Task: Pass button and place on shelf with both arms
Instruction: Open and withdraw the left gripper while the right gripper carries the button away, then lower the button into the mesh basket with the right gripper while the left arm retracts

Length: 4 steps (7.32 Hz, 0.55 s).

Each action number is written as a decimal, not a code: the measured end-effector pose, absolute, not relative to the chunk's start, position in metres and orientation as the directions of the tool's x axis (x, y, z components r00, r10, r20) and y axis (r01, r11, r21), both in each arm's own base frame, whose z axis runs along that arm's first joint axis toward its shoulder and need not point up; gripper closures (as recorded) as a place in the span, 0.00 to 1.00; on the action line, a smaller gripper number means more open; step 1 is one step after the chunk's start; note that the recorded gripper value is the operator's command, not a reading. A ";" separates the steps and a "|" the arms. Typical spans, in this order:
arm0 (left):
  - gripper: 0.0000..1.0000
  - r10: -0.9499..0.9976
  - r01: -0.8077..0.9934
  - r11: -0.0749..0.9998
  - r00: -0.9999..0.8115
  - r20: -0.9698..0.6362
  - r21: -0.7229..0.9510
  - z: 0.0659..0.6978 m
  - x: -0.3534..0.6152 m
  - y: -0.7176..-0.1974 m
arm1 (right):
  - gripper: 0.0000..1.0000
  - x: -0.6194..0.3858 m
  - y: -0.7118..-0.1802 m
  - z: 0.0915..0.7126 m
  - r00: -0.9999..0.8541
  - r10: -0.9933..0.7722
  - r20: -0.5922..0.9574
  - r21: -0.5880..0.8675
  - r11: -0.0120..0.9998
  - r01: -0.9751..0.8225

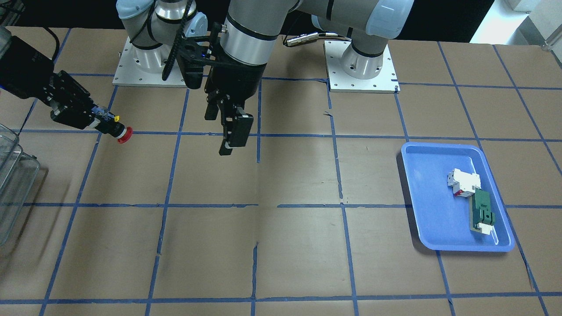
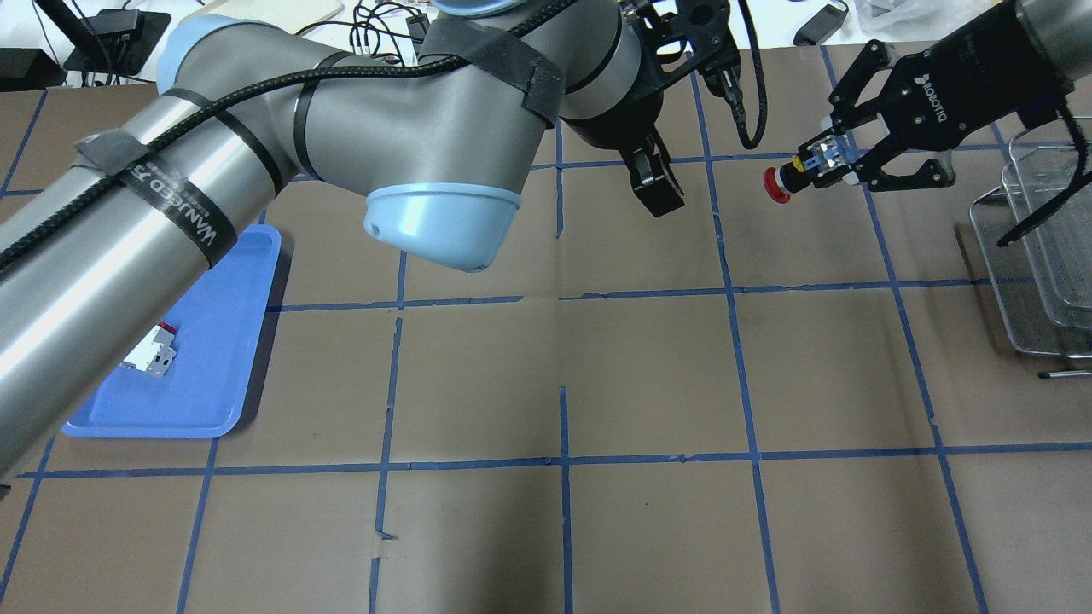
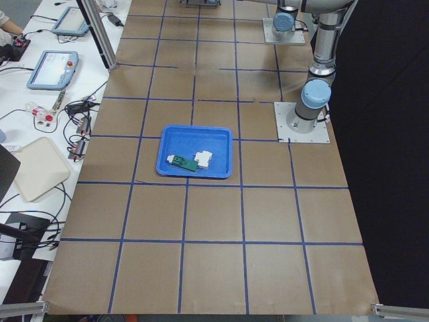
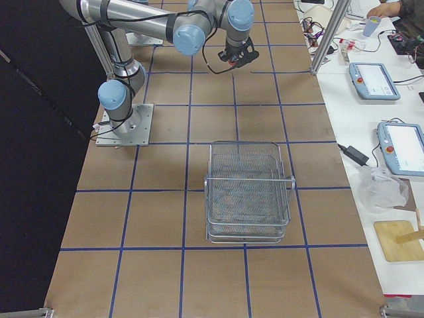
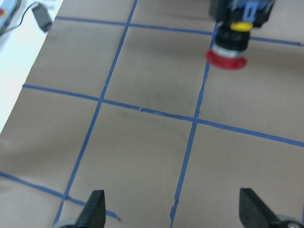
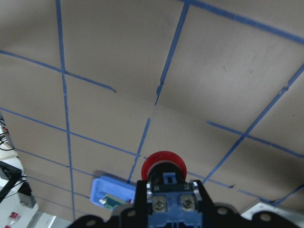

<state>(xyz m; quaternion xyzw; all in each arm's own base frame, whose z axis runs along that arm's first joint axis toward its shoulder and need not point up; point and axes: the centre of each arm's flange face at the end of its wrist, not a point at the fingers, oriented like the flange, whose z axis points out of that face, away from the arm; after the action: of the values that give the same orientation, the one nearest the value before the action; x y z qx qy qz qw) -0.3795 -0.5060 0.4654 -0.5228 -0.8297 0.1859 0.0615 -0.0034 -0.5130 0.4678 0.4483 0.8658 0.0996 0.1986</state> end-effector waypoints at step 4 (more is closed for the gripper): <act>0.00 0.606 0.606 0.791 -0.795 -0.031 -0.091 0.469 -0.245 -0.523 | 0.96 -0.141 -0.519 0.455 -0.892 0.443 -0.093 0.124 0.894 0.431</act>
<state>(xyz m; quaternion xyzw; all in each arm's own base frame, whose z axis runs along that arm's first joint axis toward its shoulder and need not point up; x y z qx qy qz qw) -0.2448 -0.5233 0.4694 -0.3200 -0.9462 0.0482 -0.0001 -0.1408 -0.5189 0.4548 0.2251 0.9712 0.0499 0.0596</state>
